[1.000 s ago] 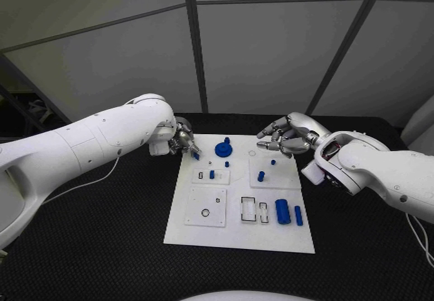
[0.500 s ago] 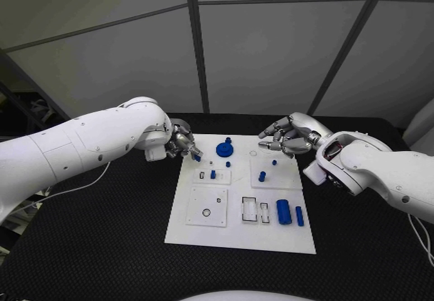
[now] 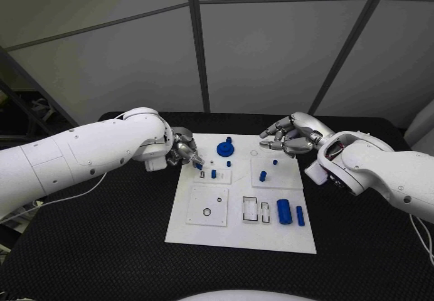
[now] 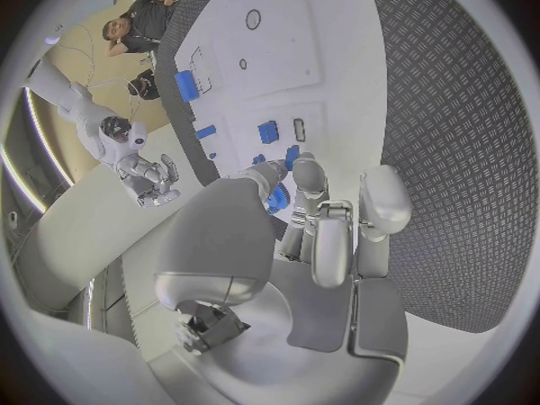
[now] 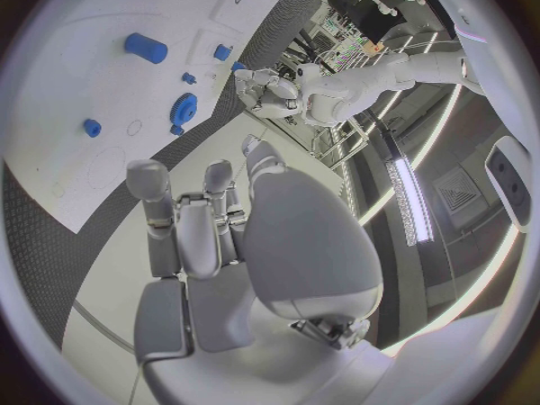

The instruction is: Assemble the parts on the task board

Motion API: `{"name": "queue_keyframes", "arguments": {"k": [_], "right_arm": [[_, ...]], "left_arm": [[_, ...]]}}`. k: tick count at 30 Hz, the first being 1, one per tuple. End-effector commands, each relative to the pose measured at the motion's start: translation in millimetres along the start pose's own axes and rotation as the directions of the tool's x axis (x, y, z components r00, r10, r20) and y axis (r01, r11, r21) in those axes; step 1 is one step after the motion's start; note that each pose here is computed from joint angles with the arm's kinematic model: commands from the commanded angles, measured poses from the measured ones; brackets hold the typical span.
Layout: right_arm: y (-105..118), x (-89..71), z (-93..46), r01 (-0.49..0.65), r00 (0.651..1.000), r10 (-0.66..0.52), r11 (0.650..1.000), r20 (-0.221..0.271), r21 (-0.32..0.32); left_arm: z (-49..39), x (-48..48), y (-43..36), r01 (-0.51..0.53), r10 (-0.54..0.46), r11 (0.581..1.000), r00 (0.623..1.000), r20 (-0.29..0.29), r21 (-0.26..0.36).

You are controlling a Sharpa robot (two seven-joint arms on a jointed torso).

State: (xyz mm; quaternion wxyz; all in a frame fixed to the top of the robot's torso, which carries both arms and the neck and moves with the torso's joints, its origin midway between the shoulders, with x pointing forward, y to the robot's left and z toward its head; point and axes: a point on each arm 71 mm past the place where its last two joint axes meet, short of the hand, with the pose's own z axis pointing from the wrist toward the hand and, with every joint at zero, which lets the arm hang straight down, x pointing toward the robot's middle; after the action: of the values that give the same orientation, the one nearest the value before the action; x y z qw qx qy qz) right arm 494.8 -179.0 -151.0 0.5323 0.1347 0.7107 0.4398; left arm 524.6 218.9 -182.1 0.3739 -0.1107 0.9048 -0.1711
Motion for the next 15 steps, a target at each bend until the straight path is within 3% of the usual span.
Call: {"name": "queue_keyframes", "arguments": {"k": [1,15], "right_arm": [[1.2,-0.2,0.2,0.002,1.000,-0.002,1.000,-0.006,-0.009],[1.0,-0.2,0.3,0.002,1.000,-0.002,1.000,-0.007,-0.008]], "left_arm": [[0.9,3.3,-1.3,-0.049,0.049,0.999,0.998,0.033,-0.003],[5.1,18.2,-4.2,-0.097,0.097,0.995,0.995,0.001,0.000]]}}
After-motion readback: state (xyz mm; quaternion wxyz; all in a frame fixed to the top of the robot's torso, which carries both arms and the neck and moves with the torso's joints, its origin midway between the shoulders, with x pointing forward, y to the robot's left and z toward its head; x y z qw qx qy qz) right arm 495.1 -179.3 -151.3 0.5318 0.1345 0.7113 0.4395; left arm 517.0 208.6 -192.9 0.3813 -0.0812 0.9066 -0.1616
